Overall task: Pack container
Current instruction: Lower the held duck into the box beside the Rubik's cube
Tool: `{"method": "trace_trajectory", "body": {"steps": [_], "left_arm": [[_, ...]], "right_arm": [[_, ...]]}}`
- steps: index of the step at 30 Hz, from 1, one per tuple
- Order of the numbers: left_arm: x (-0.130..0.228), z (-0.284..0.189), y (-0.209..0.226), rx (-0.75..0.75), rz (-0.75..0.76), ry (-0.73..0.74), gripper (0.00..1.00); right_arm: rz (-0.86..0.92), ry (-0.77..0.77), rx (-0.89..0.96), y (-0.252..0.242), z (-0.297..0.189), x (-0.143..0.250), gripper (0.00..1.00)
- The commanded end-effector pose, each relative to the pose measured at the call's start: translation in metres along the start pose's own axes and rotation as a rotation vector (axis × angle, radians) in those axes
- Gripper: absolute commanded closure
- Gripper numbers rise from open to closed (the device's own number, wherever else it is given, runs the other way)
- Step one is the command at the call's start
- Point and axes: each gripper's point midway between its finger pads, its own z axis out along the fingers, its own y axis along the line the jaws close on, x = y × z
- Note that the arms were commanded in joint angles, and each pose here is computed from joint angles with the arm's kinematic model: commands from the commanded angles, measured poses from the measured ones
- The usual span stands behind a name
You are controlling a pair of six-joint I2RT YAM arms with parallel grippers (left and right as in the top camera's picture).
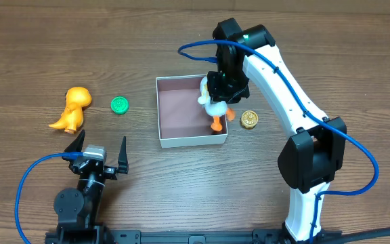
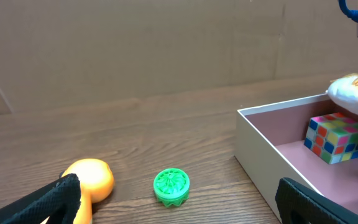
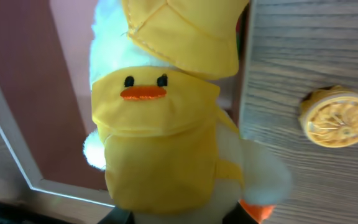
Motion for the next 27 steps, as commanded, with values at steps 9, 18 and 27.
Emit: {"method": "trace_trajectory", "body": {"steps": [9,18,27], "left_arm": [[0.000,0.000,0.002,-0.011,0.009,-0.005,0.00],[0.000,0.000,0.002,-0.011,0.009,-0.005,0.00],[0.000,0.000,0.002,-0.011,0.009,-0.005,0.00]], "right_arm": [[-0.021,-0.116,0.008,0.009,-0.045,-0.014,0.75],[-0.068,-0.093,0.009,0.036,-0.036,0.000,0.75],[-0.139,-0.091,0.025,0.060,-0.019,0.010,0.72]]}}
